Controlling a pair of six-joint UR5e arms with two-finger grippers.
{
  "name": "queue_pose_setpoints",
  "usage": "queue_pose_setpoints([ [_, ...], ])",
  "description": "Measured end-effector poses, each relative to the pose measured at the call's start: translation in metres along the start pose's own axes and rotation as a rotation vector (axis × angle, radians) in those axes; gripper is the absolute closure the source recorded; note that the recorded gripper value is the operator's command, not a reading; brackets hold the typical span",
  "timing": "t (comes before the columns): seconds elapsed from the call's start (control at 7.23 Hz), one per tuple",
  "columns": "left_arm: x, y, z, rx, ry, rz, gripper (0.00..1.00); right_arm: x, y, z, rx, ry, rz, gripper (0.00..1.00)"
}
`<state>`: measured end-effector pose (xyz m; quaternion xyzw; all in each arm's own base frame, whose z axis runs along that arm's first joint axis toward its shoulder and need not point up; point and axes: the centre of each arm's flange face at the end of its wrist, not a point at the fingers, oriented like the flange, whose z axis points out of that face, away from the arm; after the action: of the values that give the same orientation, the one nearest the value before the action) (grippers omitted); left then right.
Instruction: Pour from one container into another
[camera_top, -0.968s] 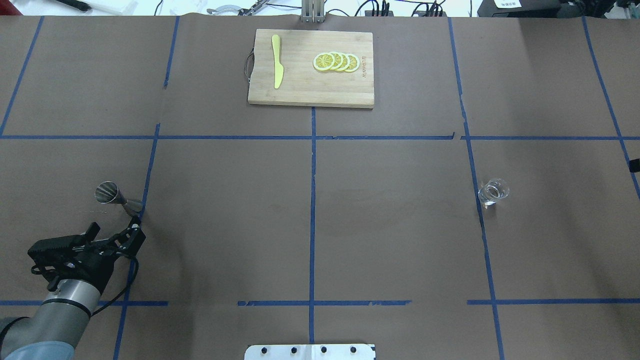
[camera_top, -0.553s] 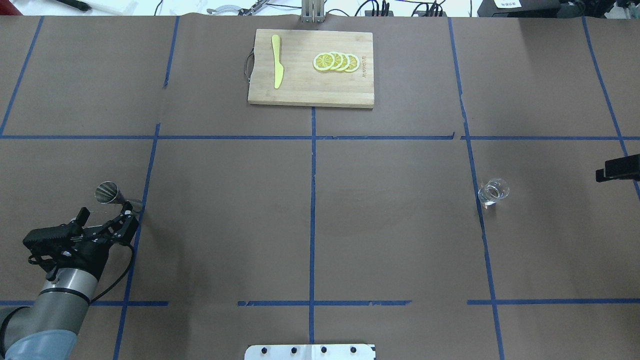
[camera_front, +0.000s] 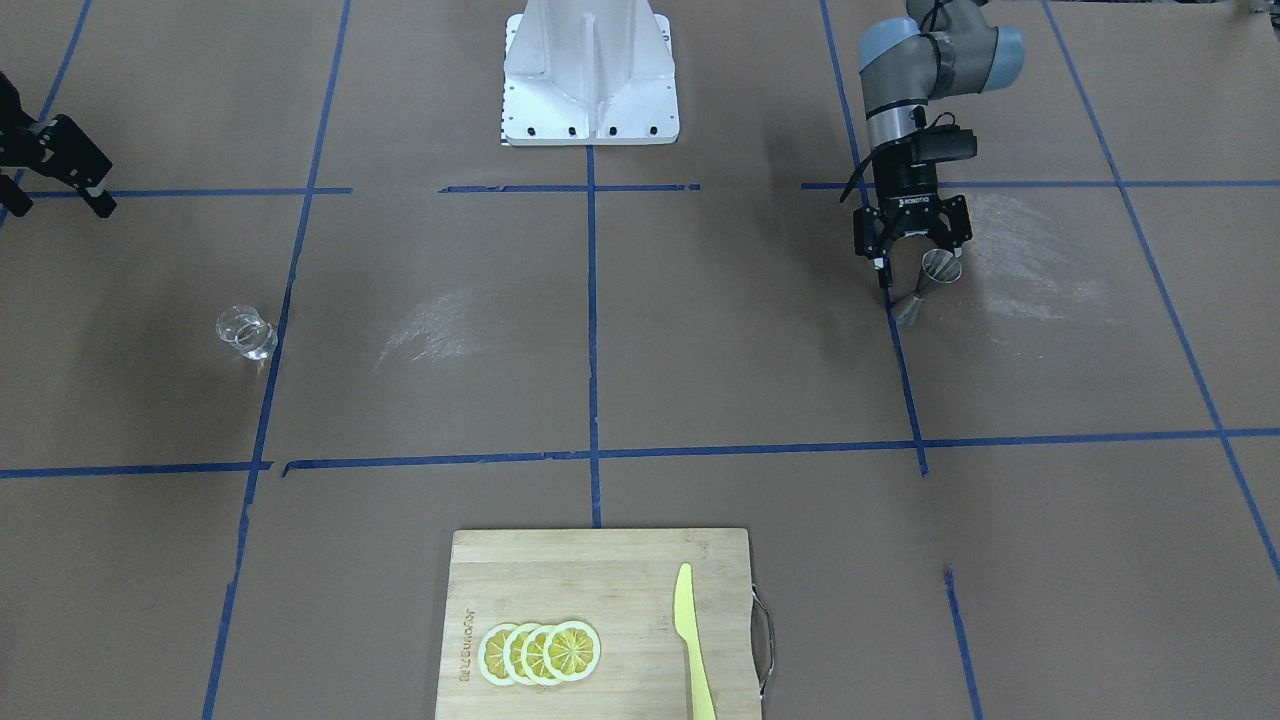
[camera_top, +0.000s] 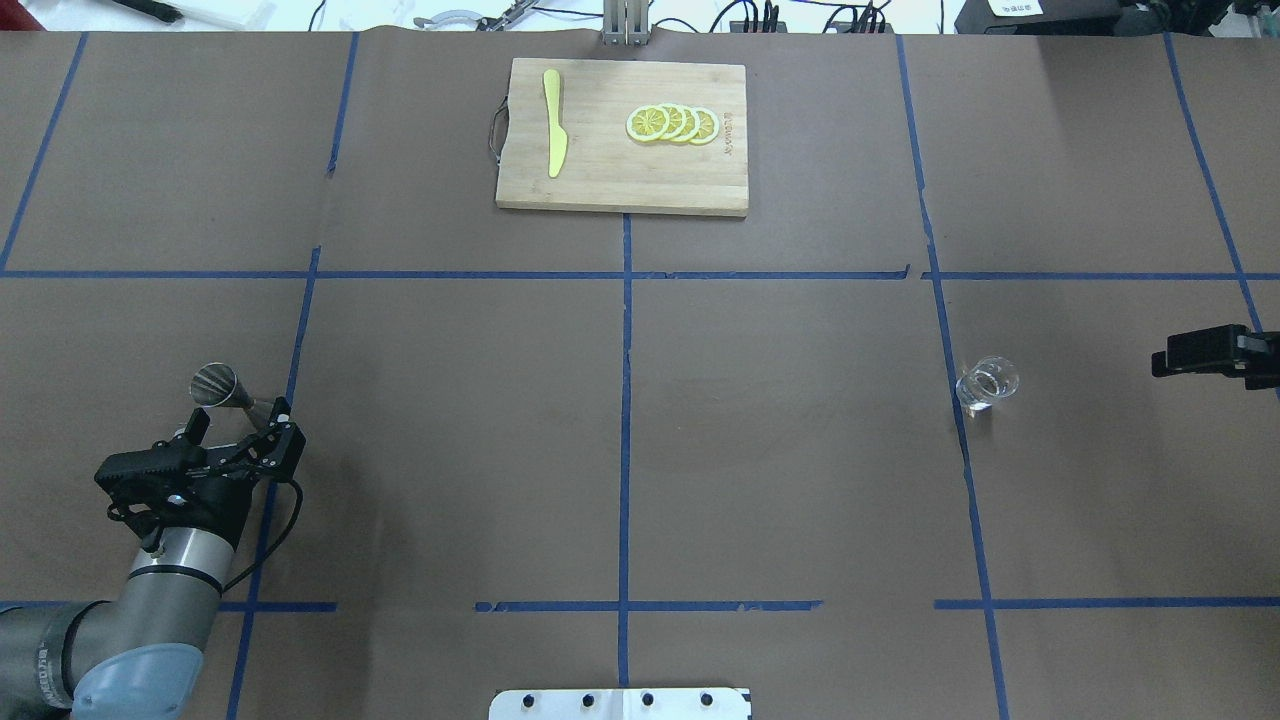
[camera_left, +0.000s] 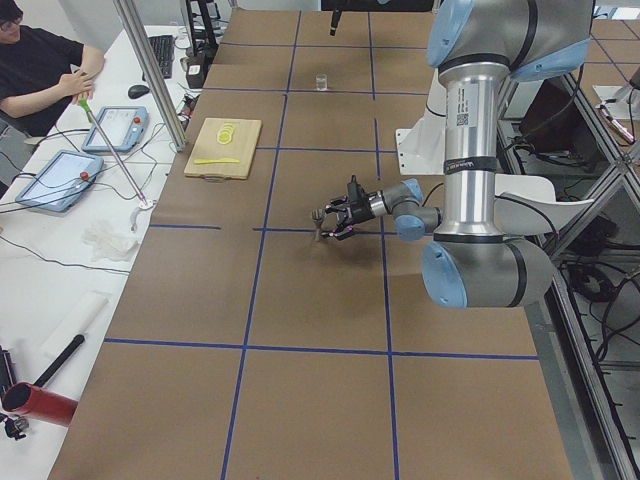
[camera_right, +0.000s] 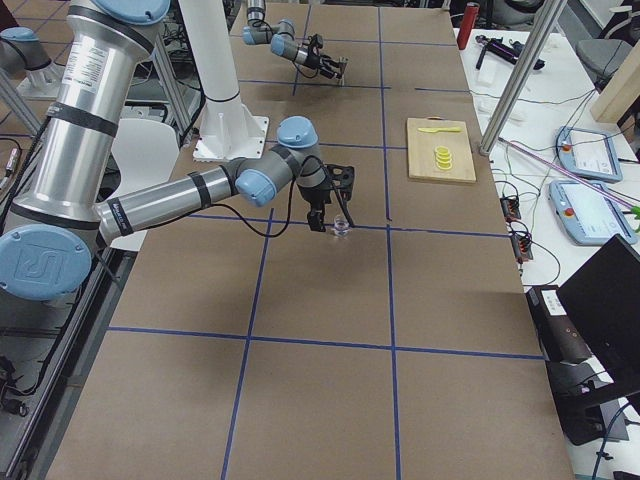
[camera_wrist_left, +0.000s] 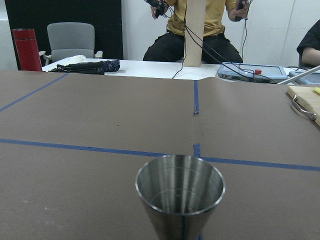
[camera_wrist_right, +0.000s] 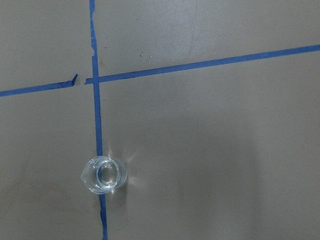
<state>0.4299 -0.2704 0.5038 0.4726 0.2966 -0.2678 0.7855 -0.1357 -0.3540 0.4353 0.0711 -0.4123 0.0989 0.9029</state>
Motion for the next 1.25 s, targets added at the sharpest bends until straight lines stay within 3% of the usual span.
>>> queue_pose_setpoints([
  [0.42, 0.000, 0.001, 0.006, 0.012, -0.007, 0.001, 0.17, -0.020, 0.031, -0.022, -0.014, -0.021, 0.021, 0.00],
  [0.69, -0.001, -0.003, 0.010, 0.022, -0.014, -0.004, 0.22, -0.047, 0.052, -0.009, 0.001, 0.000, 0.031, 0.00],
  [0.97, 0.003, -0.001, 0.013, 0.025, -0.015, -0.006, 0.33, -0.054, 0.058, -0.004, 0.012, 0.008, 0.031, 0.00],
  [1.25, 0.008, 0.002, 0.018, 0.029, -0.018, -0.009, 0.35, -0.054, 0.059, -0.004, 0.013, 0.009, 0.032, 0.00],
])
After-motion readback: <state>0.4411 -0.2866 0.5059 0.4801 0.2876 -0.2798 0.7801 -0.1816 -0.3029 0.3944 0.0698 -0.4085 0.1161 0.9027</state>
